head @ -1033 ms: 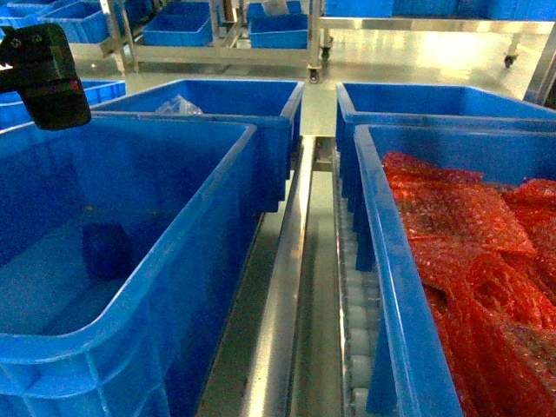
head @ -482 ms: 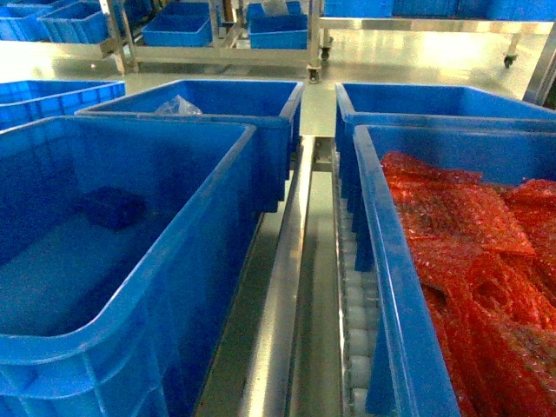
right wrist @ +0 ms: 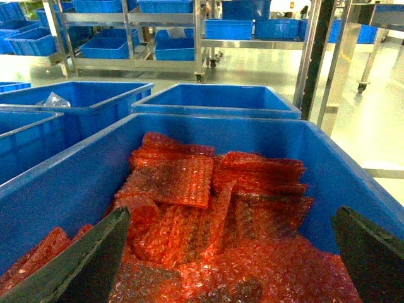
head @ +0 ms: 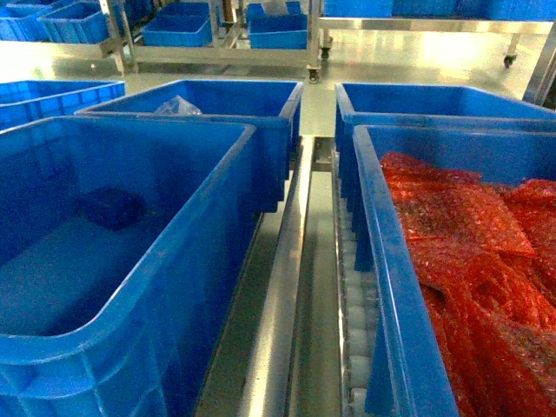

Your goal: Pick blue part to blue bin on bottom shelf

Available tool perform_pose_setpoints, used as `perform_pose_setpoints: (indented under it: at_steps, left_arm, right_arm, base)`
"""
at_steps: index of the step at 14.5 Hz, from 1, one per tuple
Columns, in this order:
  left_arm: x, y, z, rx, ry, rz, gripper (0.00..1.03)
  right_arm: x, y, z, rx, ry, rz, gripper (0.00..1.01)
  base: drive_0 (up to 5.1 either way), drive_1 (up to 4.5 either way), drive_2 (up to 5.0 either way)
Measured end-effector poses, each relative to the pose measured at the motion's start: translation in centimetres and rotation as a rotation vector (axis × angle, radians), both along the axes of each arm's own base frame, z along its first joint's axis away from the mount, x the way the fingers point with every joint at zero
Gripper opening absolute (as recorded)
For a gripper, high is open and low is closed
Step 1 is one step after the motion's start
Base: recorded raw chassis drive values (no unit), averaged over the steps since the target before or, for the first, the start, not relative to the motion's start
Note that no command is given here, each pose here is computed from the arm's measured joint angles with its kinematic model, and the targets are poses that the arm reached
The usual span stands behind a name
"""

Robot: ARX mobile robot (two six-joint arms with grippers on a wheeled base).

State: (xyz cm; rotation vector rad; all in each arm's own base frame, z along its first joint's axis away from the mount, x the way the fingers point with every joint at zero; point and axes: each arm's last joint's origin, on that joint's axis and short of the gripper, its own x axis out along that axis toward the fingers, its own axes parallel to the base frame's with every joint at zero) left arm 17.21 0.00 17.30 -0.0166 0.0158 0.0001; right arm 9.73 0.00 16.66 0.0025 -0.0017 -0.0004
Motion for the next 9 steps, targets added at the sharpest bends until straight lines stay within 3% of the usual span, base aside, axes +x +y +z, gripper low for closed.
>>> perform_pose_setpoints:
  at_steps: [1,3,9]
  left_arm:
    - [-0.6,0.0,-0.4,0.000,-0.039,0.001,0.02]
    - [-1.6,0.0,-1.6,0.000,0.029,0.000,0.02]
    - [-4.0,0.0,-0.5,0.000,-0.017,0.000,0.02]
  right_arm:
    - [0.0,0.0,0.0,0.000,0.000,0.000,0.98]
    - [0.0,0.0,0.0,0.000,0.000,0.000,0.98]
    - [0.0,0.0,0.0,0.000,0.000,0.000,0.98]
  base:
    - [0.0,0.00,0.0]
    - [0.0,0.00,0.0]
    - [0.0,0.00,0.0]
